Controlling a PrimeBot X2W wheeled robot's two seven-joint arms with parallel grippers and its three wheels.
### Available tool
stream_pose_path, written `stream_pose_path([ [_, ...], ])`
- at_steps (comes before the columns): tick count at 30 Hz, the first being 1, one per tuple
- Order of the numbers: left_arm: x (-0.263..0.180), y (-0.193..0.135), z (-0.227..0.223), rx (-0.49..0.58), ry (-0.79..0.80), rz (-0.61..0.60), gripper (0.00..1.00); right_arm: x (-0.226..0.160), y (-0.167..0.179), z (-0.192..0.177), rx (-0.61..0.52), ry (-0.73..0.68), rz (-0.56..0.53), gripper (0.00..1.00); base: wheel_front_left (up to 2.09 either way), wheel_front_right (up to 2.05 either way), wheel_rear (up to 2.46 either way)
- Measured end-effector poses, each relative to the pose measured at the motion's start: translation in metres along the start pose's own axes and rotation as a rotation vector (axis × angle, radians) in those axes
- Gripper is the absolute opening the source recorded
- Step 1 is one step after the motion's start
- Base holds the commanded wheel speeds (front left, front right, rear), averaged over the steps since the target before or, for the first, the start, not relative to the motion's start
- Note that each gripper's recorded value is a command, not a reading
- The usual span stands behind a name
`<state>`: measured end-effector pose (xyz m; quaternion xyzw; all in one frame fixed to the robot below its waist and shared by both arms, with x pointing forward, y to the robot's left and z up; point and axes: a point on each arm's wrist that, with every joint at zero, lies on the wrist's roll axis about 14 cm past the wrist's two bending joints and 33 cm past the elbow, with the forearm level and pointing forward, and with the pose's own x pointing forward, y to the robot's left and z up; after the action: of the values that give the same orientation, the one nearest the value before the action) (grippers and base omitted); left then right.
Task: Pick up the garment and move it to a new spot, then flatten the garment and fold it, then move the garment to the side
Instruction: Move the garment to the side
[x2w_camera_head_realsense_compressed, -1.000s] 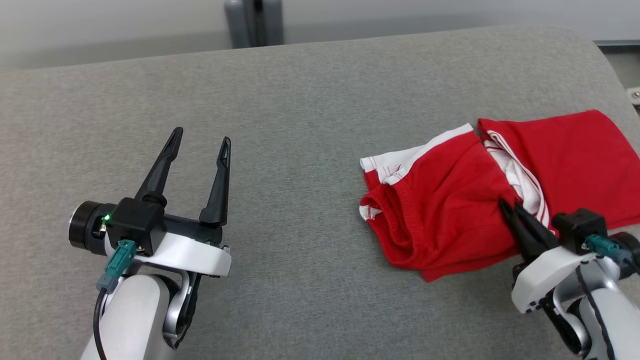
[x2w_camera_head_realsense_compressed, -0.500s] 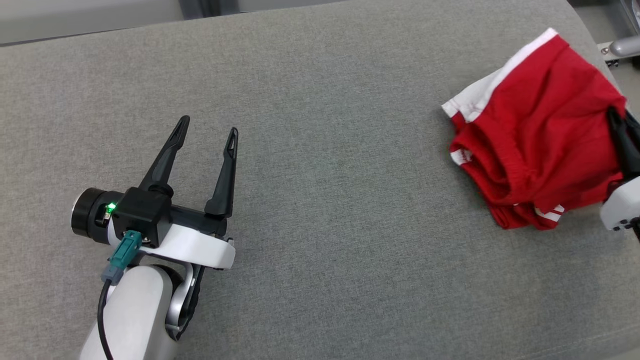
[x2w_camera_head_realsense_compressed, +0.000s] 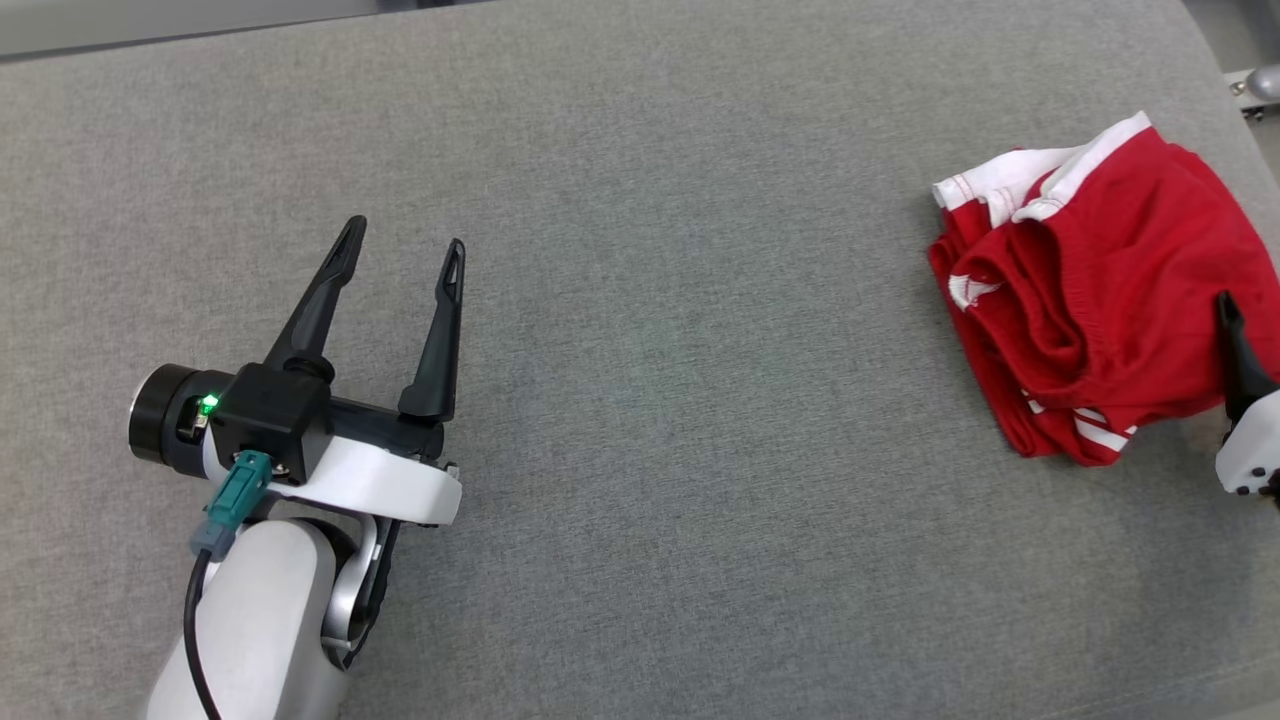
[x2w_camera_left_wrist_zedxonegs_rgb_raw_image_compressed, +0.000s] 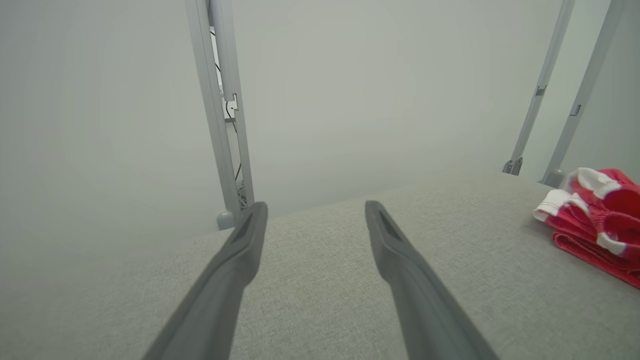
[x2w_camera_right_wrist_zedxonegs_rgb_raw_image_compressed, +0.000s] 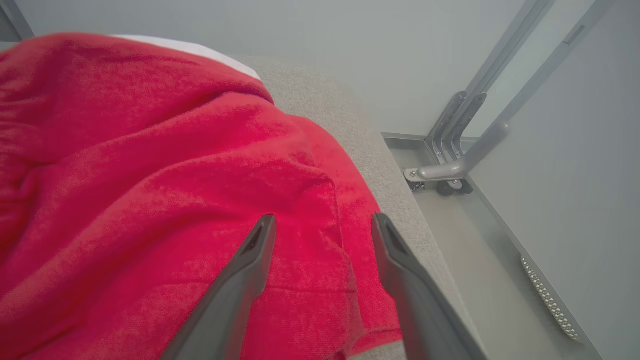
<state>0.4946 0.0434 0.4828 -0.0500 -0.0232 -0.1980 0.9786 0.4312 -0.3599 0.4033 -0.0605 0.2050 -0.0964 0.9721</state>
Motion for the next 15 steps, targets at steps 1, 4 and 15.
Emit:
stream_pose_path([
  [1,0.000,0.000,0.001,0.001,-0.002,0.001,1.00,-0.002,-0.001,-0.004,0.013,0.009,-0.009,1.00,0.00,0.00,0.00],
  [4,0.001,-0.002,0.006,0.004,-0.012,-0.002,1.00,-0.012,-0.011,-0.010,0.062,0.009,-0.047,1.00,0.00,0.00,0.00],
  [15,-0.011,0.007,0.037,0.013,-0.072,0.057,1.00,-0.052,-0.015,0.041,0.232,-0.271,-0.083,1.00,0.00,0.00,0.00],
])
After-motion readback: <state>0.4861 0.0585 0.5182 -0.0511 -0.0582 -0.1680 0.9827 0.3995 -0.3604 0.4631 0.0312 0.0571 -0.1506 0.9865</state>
